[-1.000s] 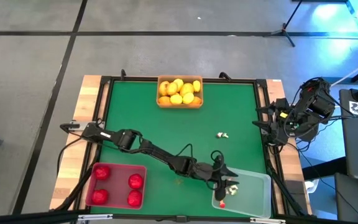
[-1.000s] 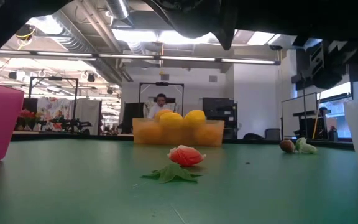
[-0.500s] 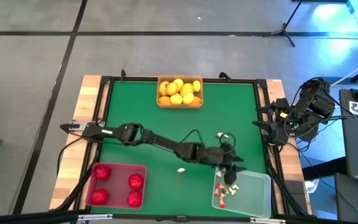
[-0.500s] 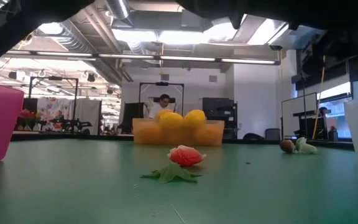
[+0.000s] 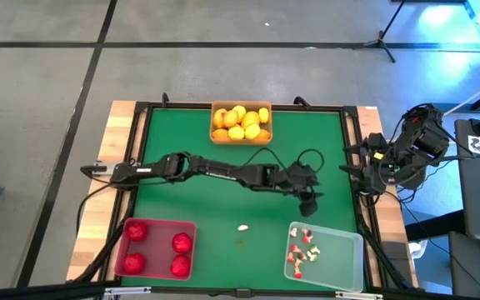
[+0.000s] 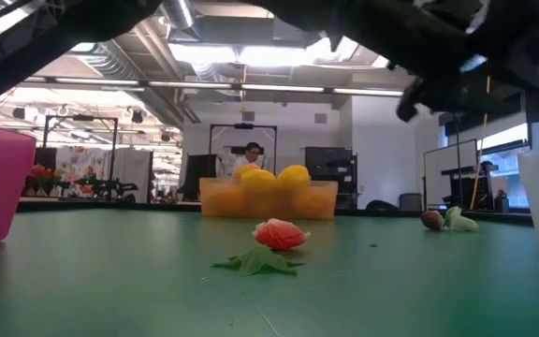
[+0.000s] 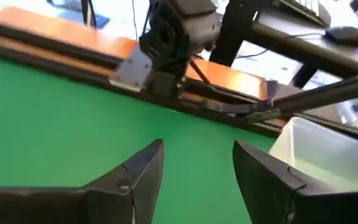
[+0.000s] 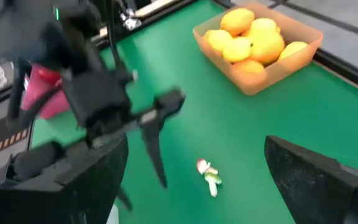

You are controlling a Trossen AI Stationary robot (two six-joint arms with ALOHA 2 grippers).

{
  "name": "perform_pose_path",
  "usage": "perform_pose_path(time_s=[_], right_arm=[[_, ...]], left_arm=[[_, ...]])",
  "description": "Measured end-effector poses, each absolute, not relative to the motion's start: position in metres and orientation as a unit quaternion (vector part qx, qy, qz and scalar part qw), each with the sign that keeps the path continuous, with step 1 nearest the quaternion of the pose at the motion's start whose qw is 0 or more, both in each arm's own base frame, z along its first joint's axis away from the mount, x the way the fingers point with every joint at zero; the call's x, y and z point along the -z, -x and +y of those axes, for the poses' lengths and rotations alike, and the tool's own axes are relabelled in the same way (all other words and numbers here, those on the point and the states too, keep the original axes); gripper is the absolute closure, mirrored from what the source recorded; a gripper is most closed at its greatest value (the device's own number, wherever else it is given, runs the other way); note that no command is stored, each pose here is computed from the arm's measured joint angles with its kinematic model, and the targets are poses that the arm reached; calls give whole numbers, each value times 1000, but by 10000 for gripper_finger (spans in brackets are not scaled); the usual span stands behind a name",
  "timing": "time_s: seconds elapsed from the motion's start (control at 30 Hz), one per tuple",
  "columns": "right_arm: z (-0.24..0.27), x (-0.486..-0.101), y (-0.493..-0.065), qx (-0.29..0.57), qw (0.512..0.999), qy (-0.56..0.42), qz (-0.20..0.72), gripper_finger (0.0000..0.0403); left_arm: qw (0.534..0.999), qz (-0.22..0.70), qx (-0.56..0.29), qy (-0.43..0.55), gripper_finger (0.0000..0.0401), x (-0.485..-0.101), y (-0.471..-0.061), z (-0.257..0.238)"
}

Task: Sort produce into baskets
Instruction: Put the brown mushroom into the transparent bin

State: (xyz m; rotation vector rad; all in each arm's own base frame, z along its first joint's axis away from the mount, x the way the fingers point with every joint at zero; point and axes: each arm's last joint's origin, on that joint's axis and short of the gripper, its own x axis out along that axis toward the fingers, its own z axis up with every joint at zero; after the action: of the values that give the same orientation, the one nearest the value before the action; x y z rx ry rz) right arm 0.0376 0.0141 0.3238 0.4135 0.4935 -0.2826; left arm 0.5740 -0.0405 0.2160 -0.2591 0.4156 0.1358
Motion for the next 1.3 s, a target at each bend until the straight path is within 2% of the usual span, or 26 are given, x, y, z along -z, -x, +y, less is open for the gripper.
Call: perform_pose_path(time_s=[0.2, 0.27, 0.43, 0.7, 0.87, 0.97, 1.07, 1.17, 1.3], right_arm=[[13, -323, -37, 140, 938, -194, 249, 29], [12, -322, -36, 142, 939, -189, 252, 29], [10, -321, -35, 147, 939, -175, 258, 29], [7, -319, -33, 155, 938, -154, 268, 29], [6, -318, -32, 160, 939, -146, 266, 29], [5, -318, -32, 164, 941, -140, 262, 29], [4, -318, -31, 168, 941, -132, 261, 29], [4, -318, -31, 164, 944, -115, 263, 29], [4, -318, -31, 166, 946, -107, 258, 29]], left_arm=[[965, 245, -72, 61, 246, -251, -556, -24], [955, 285, -76, 46, 258, -252, -549, -19], [926, 366, -85, 33, 276, -238, -539, -12], [913, 396, -94, 34, 289, -211, -536, -6], [896, 424, -117, 69, 290, -177, -529, 0], [902, 406, -122, 81, 290, -175, -524, 3], [917, 361, -134, 103, 290, -205, -508, 9], [928, 303, -177, 123, 290, -235, -478, 15], [929, 250, -238, 136, 290, -232, -424, 16]])
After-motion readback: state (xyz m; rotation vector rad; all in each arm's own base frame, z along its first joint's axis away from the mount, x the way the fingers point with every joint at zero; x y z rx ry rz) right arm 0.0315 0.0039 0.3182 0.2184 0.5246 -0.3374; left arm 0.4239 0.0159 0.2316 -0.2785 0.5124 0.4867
